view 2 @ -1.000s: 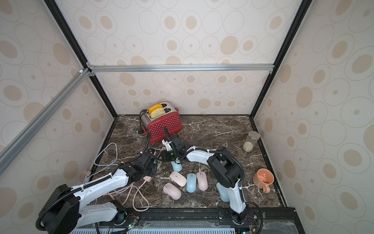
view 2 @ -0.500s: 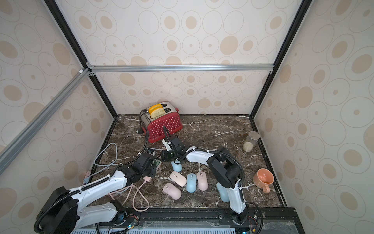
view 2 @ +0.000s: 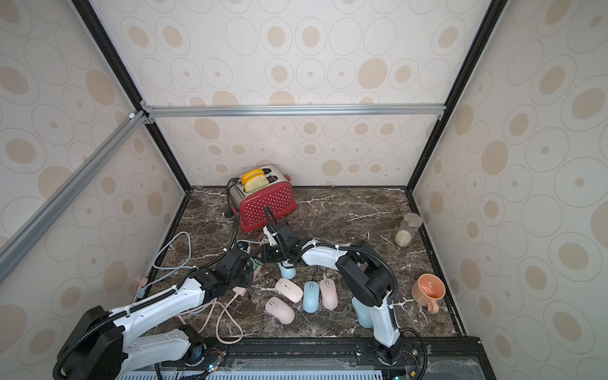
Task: Unplug the wireless mouse
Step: Remove the plug from the socket.
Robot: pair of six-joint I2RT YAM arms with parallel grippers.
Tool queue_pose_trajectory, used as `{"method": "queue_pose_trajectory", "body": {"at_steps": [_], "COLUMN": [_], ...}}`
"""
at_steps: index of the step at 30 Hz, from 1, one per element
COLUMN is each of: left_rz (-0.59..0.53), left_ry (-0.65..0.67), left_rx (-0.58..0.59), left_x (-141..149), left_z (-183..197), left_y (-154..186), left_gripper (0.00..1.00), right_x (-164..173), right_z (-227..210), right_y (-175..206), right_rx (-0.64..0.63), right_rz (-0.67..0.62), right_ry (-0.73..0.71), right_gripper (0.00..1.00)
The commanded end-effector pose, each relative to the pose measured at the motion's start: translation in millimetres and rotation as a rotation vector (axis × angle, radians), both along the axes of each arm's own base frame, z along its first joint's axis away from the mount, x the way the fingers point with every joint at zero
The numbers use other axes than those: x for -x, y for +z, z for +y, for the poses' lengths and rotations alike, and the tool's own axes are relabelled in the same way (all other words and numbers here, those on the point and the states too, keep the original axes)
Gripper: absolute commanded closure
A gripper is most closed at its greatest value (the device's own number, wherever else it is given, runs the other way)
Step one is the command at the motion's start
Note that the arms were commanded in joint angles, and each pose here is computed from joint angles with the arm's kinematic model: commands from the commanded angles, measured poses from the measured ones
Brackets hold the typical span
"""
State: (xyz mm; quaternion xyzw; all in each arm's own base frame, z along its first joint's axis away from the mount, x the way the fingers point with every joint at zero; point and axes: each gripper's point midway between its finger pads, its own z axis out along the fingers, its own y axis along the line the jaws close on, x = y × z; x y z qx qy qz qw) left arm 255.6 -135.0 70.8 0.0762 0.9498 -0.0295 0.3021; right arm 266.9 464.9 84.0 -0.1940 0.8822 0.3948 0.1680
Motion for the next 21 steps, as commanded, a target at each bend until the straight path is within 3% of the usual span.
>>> {"method": "queue_pose_trajectory", "body": {"at_steps": [1, 8, 21], "left_rz": [0.016, 0.113, 0.162], "left_ry": [0.069, 0.043, 0.034], "left_rx": [0.063, -0.043, -0.181], "left_x": [-6, -6, 0], "left_z": [-8, -10, -5], "left_y": [19, 9, -21], "left_gripper": [1.00, 1.00, 1.00], "right_x": [25, 25, 25], "right_z": [-40, -40, -38], "right_y": [-79, -80, -80], "right_rx": [0.255, 0.261, 0.258], "right_rz": [0.112, 0.111, 0.110], "right_ry": [-0.031, -0.026, -0.019], "right_gripper": [0.61, 0.61, 0.61]}}
